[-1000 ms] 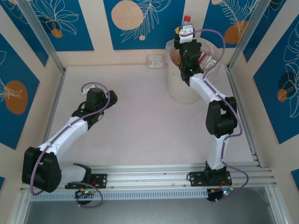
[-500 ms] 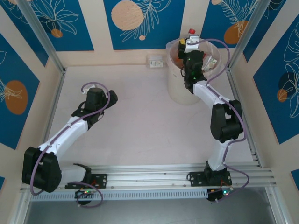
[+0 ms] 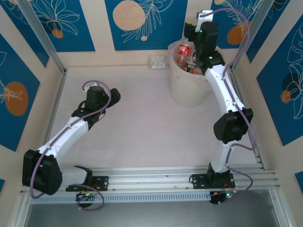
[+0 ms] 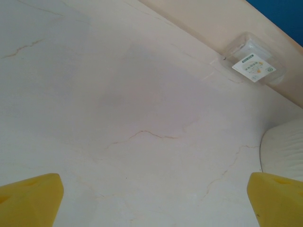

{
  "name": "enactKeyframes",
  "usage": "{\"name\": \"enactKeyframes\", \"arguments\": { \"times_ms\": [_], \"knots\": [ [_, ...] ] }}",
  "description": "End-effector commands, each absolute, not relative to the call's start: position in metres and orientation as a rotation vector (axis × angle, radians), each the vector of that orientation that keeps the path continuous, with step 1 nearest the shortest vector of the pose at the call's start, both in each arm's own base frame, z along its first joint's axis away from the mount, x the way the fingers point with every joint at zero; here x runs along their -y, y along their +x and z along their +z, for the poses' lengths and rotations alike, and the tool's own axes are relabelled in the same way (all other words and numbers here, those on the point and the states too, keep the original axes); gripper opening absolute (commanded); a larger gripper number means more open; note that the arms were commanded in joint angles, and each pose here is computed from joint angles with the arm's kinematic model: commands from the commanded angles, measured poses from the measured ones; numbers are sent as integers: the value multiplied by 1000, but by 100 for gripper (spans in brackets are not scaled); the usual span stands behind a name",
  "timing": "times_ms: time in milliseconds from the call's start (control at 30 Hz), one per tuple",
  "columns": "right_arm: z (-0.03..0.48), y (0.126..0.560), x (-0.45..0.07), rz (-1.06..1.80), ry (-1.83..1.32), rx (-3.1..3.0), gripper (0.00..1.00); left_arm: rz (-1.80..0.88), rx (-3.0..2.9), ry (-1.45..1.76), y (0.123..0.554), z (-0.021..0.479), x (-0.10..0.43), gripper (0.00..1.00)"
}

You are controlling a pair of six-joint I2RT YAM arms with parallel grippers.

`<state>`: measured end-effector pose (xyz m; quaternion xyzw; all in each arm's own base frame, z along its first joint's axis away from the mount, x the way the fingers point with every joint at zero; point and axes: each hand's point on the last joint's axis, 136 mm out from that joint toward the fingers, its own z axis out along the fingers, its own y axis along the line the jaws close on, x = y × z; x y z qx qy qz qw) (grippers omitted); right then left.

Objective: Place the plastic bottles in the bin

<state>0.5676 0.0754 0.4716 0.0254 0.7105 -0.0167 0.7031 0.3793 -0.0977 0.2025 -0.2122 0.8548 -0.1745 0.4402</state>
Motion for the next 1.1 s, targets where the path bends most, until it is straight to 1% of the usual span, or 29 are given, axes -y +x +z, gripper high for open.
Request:
{"name": "enactKeyframes", "arguments": {
  "times_ms": [0,133,267,467,533,633,667,800,1067],
  "knots": [
    [442,558,-50,-70,133,-1776,74,-461,-2111,-485,383,217,101,100],
    [436,540,-15,-25,246,-1870,72,-450,-2117,-472,382,219,100,100],
    [426,522,20,16,349,-1923,68,-437,-2116,-473,381,219,98,100],
    [418,498,44,108,410,-1942,65,-438,-2107,-471,383,220,99,100],
    [419,495,39,138,382,-1951,64,-448,-2102,-471,385,221,100,100],
    [426,495,20,228,291,-1950,60,-472,-2094,-463,388,225,104,100],
    [428,497,12,244,260,-1952,58,-476,-2093,-463,389,225,105,100],
    [429,514,-16,243,163,-1967,58,-484,-2090,-465,391,225,106,100],
    [430,569,-71,221,37,-1933,70,-487,-2097,-441,390,226,108,100]
  ]
}}
